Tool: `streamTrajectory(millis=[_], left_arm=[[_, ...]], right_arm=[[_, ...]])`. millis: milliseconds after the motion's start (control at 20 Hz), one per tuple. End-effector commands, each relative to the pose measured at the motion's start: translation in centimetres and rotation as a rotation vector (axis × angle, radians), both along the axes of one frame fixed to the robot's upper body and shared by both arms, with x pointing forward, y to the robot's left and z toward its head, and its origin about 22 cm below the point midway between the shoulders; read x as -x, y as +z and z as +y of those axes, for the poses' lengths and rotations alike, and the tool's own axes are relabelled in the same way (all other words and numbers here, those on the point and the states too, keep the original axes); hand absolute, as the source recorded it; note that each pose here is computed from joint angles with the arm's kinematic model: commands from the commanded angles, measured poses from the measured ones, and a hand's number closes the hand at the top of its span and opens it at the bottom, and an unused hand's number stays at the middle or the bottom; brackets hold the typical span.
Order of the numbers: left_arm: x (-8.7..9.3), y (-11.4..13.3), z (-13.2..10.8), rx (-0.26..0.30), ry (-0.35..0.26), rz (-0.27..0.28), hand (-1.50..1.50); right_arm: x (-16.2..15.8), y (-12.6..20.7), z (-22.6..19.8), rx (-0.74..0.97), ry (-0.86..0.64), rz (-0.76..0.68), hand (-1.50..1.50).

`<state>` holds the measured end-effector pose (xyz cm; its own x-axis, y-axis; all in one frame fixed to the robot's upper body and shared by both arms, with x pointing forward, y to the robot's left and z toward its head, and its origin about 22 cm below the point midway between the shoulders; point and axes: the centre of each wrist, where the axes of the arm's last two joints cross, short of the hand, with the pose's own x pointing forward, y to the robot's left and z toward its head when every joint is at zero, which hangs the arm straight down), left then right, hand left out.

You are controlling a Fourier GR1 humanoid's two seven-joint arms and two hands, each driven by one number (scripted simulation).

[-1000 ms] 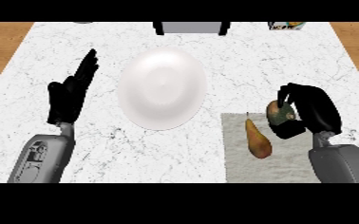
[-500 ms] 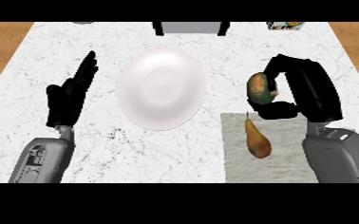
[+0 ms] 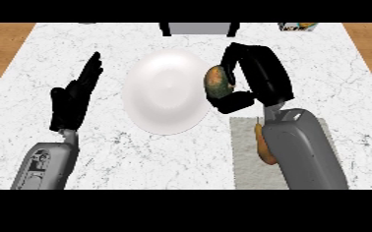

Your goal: Pick the squash from the placemat and place it in the plate

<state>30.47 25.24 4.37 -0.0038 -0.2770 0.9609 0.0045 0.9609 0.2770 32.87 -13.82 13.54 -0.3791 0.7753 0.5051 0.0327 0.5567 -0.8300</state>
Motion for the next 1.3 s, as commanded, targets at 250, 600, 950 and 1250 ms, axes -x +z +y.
streamTrajectory(millis=[250, 600, 950, 1250], left_arm=[[-0.2, -0.3, -0.8, 0.003, -0.005, -0.008, 0.00], [-1.2, 0.0, -1.3, -0.005, -0.038, -0.016, 0.00], [-1.1, 0.0, -2.8, -0.001, -0.086, -0.017, 0.00], [-2.4, 0.7, -1.9, -0.008, -0.062, -0.028, 0.00]], right_arm=[[-2.1, -2.4, 8.4, 0.007, 0.054, 0.101, 1.50], [-4.1, -5.8, 11.4, 0.251, -0.010, 0.101, 1.50], [-5.2, -8.9, 10.3, 0.080, -0.095, 0.321, -1.50], [-5.2, -9.3, 10.3, -0.068, -0.007, 0.314, -1.50]])
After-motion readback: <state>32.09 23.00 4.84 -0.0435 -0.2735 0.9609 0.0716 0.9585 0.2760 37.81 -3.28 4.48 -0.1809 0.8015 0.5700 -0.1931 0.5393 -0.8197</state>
